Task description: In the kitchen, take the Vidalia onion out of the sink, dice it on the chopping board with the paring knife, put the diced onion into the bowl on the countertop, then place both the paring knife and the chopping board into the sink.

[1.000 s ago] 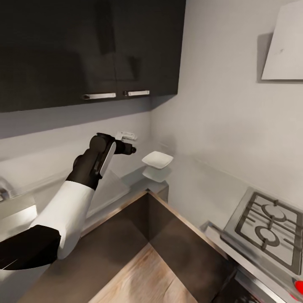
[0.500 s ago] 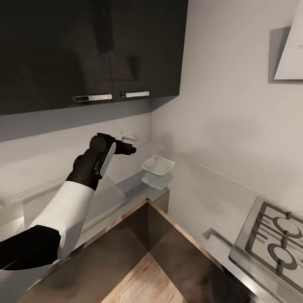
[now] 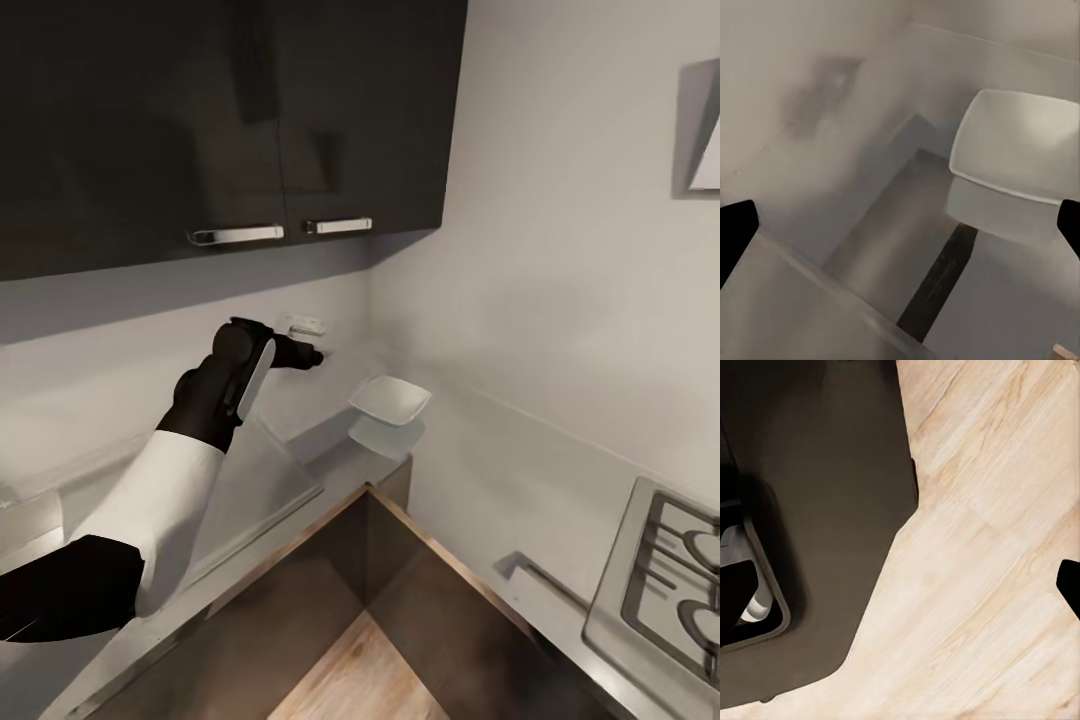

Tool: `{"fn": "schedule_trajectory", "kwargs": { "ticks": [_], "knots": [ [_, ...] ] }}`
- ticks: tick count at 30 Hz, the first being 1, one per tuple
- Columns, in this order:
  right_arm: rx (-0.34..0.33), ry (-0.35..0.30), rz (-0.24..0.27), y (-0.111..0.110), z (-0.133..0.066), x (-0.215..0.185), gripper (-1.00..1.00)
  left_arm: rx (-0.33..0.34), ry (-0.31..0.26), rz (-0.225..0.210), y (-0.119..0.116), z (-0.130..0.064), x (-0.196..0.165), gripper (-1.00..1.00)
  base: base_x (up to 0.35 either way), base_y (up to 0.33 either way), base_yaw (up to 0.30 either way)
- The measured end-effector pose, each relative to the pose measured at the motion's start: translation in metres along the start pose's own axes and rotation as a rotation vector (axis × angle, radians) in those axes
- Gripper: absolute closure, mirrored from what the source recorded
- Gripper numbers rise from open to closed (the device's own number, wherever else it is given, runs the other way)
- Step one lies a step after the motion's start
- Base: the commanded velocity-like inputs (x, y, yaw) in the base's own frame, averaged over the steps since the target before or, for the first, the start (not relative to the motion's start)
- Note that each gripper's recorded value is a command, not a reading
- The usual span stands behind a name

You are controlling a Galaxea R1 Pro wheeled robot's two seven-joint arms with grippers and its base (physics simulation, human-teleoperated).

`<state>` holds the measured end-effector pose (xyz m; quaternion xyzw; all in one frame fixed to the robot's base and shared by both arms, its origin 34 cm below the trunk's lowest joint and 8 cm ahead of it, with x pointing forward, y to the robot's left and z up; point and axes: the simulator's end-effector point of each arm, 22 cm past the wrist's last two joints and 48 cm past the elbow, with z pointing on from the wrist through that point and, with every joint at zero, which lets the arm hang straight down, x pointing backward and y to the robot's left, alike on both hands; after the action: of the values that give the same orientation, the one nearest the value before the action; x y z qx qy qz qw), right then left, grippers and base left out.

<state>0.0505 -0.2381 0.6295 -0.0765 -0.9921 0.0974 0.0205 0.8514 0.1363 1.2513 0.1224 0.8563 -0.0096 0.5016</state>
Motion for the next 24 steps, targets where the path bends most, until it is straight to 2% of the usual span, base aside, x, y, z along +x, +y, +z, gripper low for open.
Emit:
{"fn": "schedule_trajectory", "kwargs": {
  "ticks": [7,15,24],
  "knots": [
    [0.000,0.000,0.000,0.000,0.000,0.000,-1.00,0.004,-0.002,0.001,-0.002,0.000,-0.001,-1.00,0.282,0.183,0.000],
    [-0.034,0.000,0.001,0.008,0.000,0.000,-1.00,0.005,0.000,0.024,-0.008,0.000,0.000,-1.00,0.305,-0.028,0.000],
    [-0.050,0.000,0.000,0.011,0.000,0.000,-1.00,0.006,0.002,0.045,-0.013,0.001,0.001,-1.00,0.055,-0.016,0.000]
  ]
}}
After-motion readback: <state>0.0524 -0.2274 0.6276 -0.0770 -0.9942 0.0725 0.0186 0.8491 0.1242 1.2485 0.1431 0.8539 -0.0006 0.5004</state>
